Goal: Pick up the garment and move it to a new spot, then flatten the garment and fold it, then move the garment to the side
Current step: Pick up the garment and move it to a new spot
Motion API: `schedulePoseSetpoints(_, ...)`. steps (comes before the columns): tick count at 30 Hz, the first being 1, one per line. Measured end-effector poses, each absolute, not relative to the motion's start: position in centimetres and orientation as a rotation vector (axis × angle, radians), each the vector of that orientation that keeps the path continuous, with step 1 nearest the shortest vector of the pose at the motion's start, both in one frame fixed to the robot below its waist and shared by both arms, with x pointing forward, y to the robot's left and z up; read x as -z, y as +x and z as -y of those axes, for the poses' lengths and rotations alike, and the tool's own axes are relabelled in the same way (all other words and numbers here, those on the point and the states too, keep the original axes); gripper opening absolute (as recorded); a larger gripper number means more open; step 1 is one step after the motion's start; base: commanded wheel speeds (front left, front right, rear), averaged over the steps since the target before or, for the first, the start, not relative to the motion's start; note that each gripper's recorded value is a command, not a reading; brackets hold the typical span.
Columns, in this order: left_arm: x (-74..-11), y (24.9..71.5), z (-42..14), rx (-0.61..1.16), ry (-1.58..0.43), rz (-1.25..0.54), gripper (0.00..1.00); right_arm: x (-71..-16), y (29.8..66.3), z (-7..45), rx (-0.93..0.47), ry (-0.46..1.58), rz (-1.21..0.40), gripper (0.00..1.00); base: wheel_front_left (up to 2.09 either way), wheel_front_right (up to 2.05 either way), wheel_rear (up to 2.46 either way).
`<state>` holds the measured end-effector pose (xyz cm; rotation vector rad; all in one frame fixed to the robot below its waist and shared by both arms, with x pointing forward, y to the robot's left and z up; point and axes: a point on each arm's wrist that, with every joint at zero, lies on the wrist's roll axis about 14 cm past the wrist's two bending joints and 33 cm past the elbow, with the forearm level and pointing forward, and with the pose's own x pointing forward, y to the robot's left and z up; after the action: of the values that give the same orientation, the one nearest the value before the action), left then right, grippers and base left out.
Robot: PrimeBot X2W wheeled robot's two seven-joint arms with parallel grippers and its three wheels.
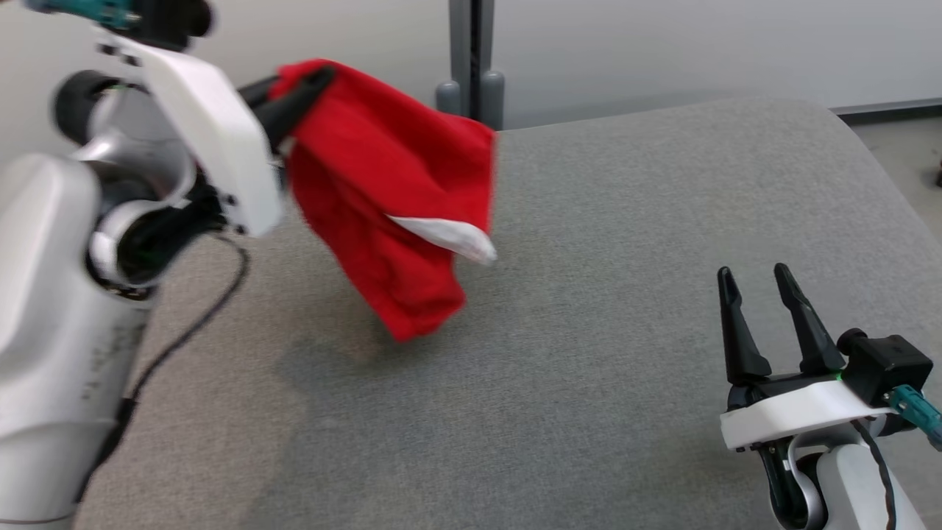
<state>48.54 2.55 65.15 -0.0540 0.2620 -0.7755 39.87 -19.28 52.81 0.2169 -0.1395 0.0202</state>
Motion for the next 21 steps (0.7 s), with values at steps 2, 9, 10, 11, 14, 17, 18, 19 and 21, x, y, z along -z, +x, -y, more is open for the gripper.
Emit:
schedulePoseSetpoints(2,-65.2,47.6,0.2,0.847,-0.073,-0.264,0.0,-52.7,39.6,20.3,0.008,0.214,0.14,1.0,0.0,0.0,0.0)
schedulePoseSetpoints(9,-63.2,45.0,6.5,1.002,-0.141,-0.316,0.0,-52.3,39.0,21.8,0.055,0.207,0.13,1.0,0.0,0.0,0.0)
schedulePoseSetpoints(10,-62.5,44.7,7.2,1.014,-0.155,-0.331,0.0,-52.3,39.0,21.9,0.057,0.208,0.129,1.0,0.0,0.0,0.0)
schedulePoseSetpoints(11,-61.8,44.3,7.8,1.026,-0.173,-0.35,0.0,-52.3,39.0,21.9,0.058,0.208,0.129,1.0,0.0,0.0,0.0)
schedulePoseSetpoints(14,-59.6,43.0,9.6,1.057,-0.23,-0.405,0.0,-52.1,39.1,21.8,0.054,0.207,0.124,1.0,0.0,0.0,0.0)
schedulePoseSetpoints(17,-56.9,41.7,11.0,1.073,-0.273,-0.468,0.0,-51.8,39.1,21.8,0.055,0.207,0.115,1.0,0.0,0.0,0.0)
schedulePoseSetpoints(18,-56.2,41.4,11.3,1.071,-0.279,-0.481,0.0,-51.8,39.1,21.8,0.055,0.206,0.113,1.0,0.0,0.0,0.0)
schedulePoseSetpoints(19,-55.4,41.2,11.5,1.064,-0.287,-0.492,0.0,-51.7,39.2,21.7,0.053,0.205,0.11,1.0,0.0,0.0,0.0)
schedulePoseSetpoints(21,-54.1,40.9,11.7,1.045,-0.332,-0.511,0.0,-51.5,39.3,21.5,0.045,0.204,0.104,1.0,0.0,0.0,0.0)
